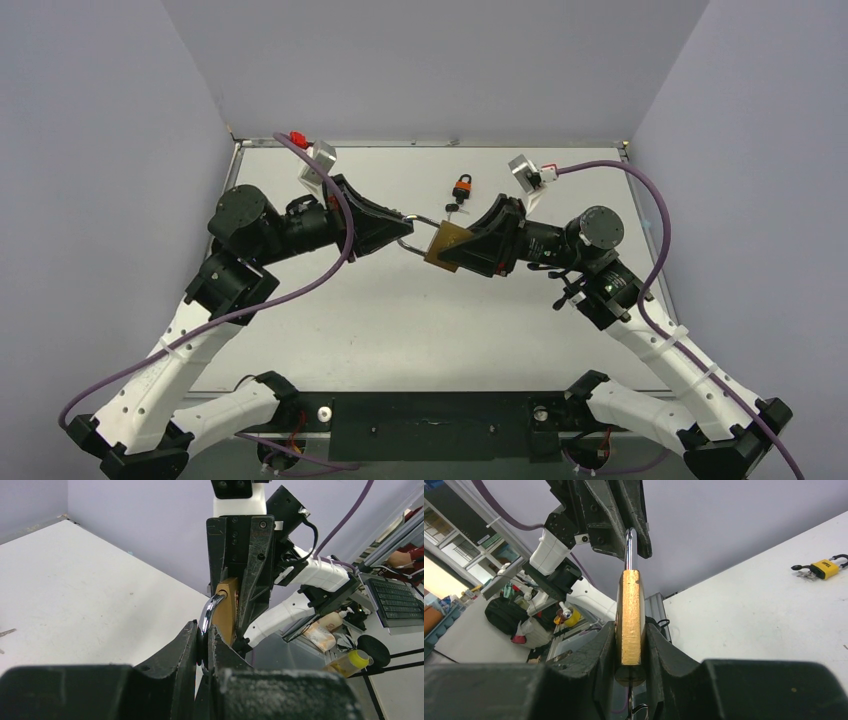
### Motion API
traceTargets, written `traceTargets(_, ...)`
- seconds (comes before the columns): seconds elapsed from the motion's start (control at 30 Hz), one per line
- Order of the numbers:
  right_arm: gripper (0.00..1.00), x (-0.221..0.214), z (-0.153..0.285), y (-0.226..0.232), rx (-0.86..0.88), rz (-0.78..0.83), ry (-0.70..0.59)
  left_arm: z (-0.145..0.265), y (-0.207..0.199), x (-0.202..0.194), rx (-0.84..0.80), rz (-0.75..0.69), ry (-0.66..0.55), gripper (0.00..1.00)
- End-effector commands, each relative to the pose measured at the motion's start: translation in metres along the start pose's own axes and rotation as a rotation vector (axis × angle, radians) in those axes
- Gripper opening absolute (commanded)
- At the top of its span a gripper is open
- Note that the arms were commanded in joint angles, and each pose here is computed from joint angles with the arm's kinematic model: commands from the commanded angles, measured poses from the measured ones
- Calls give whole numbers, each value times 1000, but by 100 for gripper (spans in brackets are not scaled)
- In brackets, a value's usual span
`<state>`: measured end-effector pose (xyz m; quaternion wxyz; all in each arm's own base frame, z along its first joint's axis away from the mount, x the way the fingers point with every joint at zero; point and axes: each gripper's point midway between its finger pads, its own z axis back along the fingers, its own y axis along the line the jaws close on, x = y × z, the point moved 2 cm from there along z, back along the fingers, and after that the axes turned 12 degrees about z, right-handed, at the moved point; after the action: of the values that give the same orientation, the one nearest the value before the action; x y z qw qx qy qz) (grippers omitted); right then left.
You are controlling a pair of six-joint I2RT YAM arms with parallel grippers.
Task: Lock with the key
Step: Lock the lock.
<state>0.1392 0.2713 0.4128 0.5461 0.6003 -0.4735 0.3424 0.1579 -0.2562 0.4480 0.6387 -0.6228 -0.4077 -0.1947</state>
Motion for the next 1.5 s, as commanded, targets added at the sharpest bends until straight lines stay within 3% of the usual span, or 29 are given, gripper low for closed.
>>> traceTargets(0.0, 0, 65, -10, 12, -28, 139, -231, -9, 1, -34, -35, 67, 123, 0)
traceTargets(0.3, 0, 82, -18, 7, -51, 137, -275, -8, -1, -45, -28, 81, 137, 0)
traceTargets(0.9, 0, 52, -39, -27, -220, 143, -89, -25, 5, -56, 56, 101, 148, 0)
traceTargets(1.47, 0, -2, -45, -52, -337, 154, 104, -39, -13, -12, 67, 54, 30, 0)
